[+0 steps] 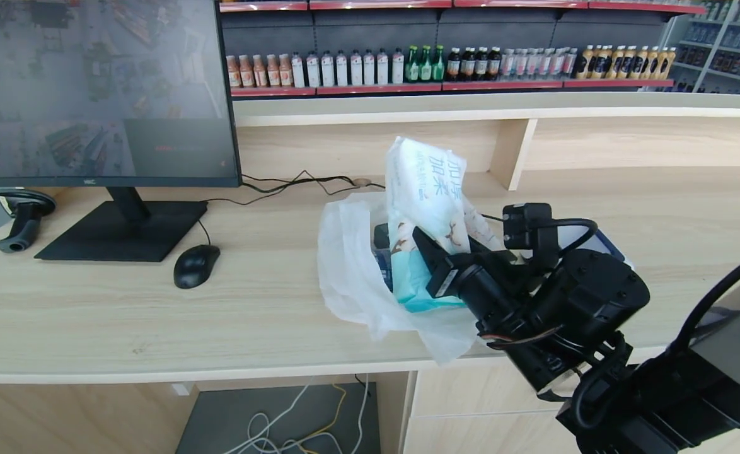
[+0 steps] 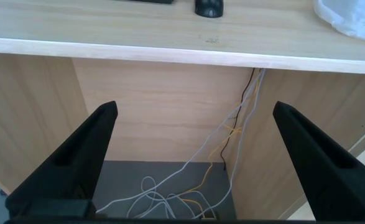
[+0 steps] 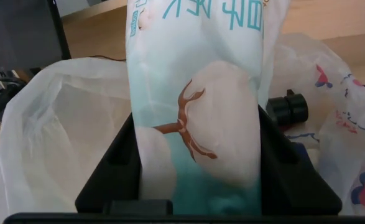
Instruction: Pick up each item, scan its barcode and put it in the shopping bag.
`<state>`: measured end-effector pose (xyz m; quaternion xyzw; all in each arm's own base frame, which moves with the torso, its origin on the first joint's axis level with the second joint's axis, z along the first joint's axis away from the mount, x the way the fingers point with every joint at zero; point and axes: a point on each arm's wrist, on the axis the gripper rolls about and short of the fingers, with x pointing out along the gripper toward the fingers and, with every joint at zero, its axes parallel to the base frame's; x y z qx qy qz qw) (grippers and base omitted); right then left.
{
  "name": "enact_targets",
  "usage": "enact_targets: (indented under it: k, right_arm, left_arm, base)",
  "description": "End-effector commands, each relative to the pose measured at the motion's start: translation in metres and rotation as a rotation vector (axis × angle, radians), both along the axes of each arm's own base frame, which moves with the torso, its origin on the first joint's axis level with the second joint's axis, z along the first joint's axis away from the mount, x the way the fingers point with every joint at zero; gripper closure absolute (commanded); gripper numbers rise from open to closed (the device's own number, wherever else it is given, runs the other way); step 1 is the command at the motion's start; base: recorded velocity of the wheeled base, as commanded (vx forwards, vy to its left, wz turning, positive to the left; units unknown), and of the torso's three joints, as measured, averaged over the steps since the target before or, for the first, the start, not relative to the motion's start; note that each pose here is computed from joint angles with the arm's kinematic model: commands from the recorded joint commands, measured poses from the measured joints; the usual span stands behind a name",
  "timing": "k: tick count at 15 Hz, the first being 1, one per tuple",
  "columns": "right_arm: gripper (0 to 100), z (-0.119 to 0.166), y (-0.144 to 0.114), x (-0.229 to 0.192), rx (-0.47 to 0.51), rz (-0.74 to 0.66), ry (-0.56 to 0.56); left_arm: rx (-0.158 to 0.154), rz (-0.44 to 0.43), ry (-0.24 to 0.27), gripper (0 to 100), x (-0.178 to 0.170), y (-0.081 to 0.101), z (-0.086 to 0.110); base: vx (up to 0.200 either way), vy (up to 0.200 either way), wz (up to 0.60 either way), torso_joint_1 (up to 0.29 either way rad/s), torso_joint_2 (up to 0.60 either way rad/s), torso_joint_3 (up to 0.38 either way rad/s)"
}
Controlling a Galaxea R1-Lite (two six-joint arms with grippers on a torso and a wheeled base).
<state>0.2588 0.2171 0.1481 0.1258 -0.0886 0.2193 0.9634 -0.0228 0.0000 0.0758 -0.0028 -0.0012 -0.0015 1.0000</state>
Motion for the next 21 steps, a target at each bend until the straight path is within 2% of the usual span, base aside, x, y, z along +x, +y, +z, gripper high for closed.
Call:
enact_targets:
  k: [1,5,6,9,13,16,19,21]
  right_arm:
    - [100,-0.007,-0.001,0.001,-0.015,-0.003,0.02]
    - [100,-0.014,-0.002,0.0,-0.013,0.001,0.049]
    - [0,-0.014,-0.002,-0.001,-0.01,0.002,0.052]
    - [0,-0.011,-0.003,-0.001,0.006,0.002,0.041]
    - [0,0.015,-0.014,-0.013,0.047,0.0,-0.019]
    - [0,0.025,-0.055,-0.061,0.024,-0.002,-0.007]
    - [0,0.005,-0.119,-0.136,-0.027,0.012,0.061]
    - [0,0.019,-0.138,-0.158,0.046,0.002,0.02]
  left_arm:
    - [-0.001,0.0,-0.001,0,0.0,0.0,0.0]
    - [-0.001,0.0,-0.001,0,0.0,0.0,0.0]
    - [-0.001,0.0,-0.001,0,0.0,0.0,0.0]
    - [-0.001,0.0,-0.004,0,0.0,0.0,0.0]
    - [-0.001,0.0,-0.004,0,0.0,0.0,0.0]
    - [-0.001,0.0,-0.004,0,0.0,0.0,0.0]
    - [0.001,0.0,-0.004,0,0.0,0.0,0.0]
    - [0.001,0.0,-0.002,0,0.0,0.0,0.0]
  base:
    - [0.0,0.0,0.0,0.0,0.0,0.0]
    - [0.0,0.0,0.0,0.0,0.0,0.0]
    - [0.0,0.0,0.0,0.0,0.0,0.0]
    - [0.0,0.0,0.0,0.0,0.0,0.0]
    - [0.0,0.0,0.0,0.0,0.0,0.0]
    - [0.0,0.0,0.0,0.0,0.0,0.0]
    - [0.0,0.0,0.0,0.0,0.0,0.0]
    - [0.0,0.0,0.0,0.0,0.0,0.0]
